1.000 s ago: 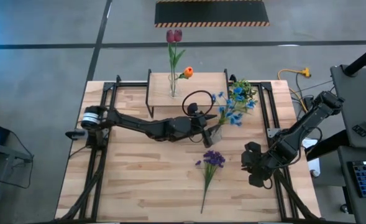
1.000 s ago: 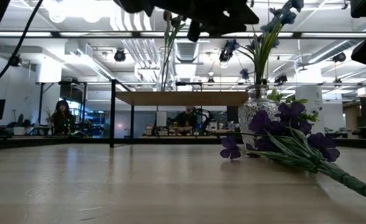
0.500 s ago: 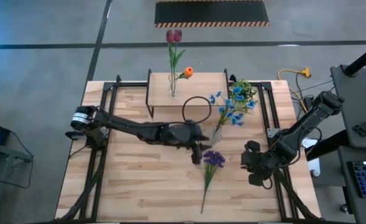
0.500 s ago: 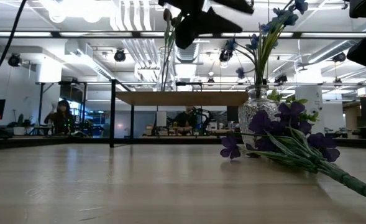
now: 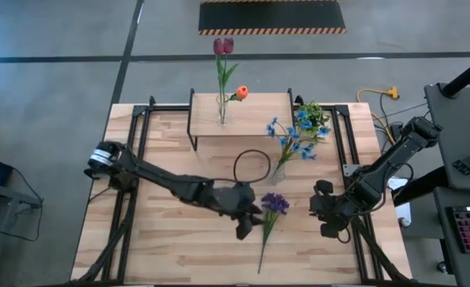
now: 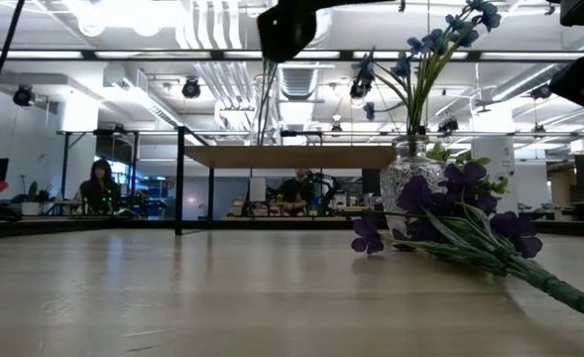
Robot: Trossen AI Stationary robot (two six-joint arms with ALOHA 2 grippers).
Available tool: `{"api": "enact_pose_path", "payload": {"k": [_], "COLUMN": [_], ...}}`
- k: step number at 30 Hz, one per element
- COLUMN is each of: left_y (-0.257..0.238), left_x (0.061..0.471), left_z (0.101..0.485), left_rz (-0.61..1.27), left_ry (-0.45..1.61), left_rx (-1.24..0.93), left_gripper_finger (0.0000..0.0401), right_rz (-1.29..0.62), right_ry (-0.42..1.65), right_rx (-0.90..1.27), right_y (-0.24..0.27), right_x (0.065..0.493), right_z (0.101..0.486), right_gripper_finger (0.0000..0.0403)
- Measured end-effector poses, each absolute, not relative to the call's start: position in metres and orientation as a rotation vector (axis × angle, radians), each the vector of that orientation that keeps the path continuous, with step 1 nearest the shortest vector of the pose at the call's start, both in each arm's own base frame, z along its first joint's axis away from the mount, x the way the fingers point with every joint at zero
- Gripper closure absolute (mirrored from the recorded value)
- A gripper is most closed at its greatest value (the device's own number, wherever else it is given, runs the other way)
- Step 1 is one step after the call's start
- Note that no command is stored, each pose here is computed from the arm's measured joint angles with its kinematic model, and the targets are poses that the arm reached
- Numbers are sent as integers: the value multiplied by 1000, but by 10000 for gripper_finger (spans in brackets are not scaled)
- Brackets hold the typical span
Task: Pick and place flowers into a vace then onto a shelf
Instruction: Put the purple flowers into the transparent vase
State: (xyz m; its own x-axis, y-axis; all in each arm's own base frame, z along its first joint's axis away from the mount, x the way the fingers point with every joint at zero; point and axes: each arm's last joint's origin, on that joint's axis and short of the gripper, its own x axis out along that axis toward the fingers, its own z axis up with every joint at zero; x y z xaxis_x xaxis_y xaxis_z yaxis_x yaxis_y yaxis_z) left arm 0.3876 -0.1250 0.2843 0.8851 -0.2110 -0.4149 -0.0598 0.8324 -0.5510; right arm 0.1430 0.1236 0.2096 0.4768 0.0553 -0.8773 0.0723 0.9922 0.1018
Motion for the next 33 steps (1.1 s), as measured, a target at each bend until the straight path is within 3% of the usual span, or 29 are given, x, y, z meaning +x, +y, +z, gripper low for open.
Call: {"api": "enact_pose_path", "payload": {"k": [8, 12, 20, 27, 33], "left_y": [-155, -167, -175, -160, -136], "left_x": [380, 363, 318, 280, 241], "left_z": [261, 247, 235, 241, 252], "left_rz": [-43, -6, 20, -34, -11], "left_ry": [616, 793, 1129, 1122, 1034], "left_rx": [-647, -628, -317, -74, -63], "left_gripper_finger": [238, 238, 238, 238, 238], "right_rz": [15, 46, 46, -96, -191], "right_ry": [1066, 1004, 867, 875, 874], "right_rx": [104, 161, 500, 809, 943], "right_y": [124, 130, 152, 175, 199], "right_x": [144, 149, 172, 198, 224], "right_z": [210, 213, 214, 200, 202], "right_gripper_finger": [346, 346, 346, 346, 346]}}
